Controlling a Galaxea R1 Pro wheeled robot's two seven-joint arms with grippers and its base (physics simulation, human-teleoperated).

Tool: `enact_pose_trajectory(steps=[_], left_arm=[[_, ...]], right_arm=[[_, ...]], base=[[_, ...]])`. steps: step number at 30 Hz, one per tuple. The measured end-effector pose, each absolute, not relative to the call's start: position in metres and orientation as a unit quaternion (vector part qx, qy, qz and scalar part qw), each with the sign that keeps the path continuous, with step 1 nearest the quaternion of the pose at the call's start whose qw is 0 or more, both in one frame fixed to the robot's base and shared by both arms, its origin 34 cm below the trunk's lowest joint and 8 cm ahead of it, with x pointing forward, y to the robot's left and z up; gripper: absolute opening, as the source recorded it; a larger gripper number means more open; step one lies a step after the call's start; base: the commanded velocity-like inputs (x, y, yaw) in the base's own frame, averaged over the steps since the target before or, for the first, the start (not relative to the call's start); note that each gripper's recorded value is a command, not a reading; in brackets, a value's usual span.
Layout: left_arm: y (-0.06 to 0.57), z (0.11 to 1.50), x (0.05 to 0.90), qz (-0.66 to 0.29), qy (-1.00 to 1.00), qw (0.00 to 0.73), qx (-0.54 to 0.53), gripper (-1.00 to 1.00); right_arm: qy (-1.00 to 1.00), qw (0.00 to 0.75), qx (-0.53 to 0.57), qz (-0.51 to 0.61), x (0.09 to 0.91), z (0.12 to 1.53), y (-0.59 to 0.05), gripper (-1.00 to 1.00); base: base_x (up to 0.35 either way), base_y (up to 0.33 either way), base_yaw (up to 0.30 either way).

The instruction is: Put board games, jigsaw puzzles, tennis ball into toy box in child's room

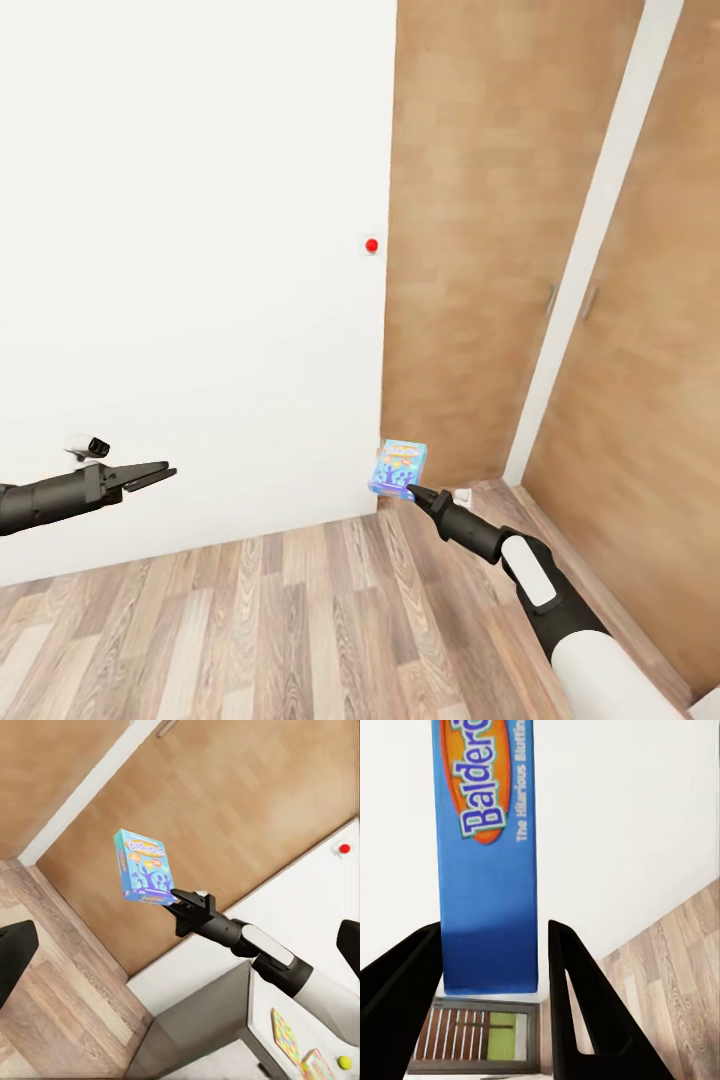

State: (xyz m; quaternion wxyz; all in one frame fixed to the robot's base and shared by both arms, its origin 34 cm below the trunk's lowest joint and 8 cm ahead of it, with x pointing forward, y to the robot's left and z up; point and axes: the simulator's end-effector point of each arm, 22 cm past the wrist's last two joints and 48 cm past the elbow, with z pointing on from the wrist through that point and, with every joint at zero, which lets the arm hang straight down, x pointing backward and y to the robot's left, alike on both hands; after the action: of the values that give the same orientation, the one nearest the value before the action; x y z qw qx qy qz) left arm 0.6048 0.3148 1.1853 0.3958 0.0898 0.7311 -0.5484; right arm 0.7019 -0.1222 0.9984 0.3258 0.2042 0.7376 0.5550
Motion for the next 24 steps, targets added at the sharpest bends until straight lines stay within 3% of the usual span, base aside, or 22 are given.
enact_pose_trajectory(steps=[12,24], left_arm=[[0.3152,1.1885,0.6034,-0.548,0.73,0.398,0.092,1.0],[0.3155,1.1922,0.6021,-0.547,0.729,0.401,0.093,1.0]], right_arm=[[0.737,0.328,0.203,0.555,0.7018,1.0023,-0.1224,-1.0],[0.736,0.331,0.201,0.556,0.7018,1.0062,-0.1224,-1.0]], base=[[-0.025,0.005,-0.28],[-0.128,0.0,-0.28]])
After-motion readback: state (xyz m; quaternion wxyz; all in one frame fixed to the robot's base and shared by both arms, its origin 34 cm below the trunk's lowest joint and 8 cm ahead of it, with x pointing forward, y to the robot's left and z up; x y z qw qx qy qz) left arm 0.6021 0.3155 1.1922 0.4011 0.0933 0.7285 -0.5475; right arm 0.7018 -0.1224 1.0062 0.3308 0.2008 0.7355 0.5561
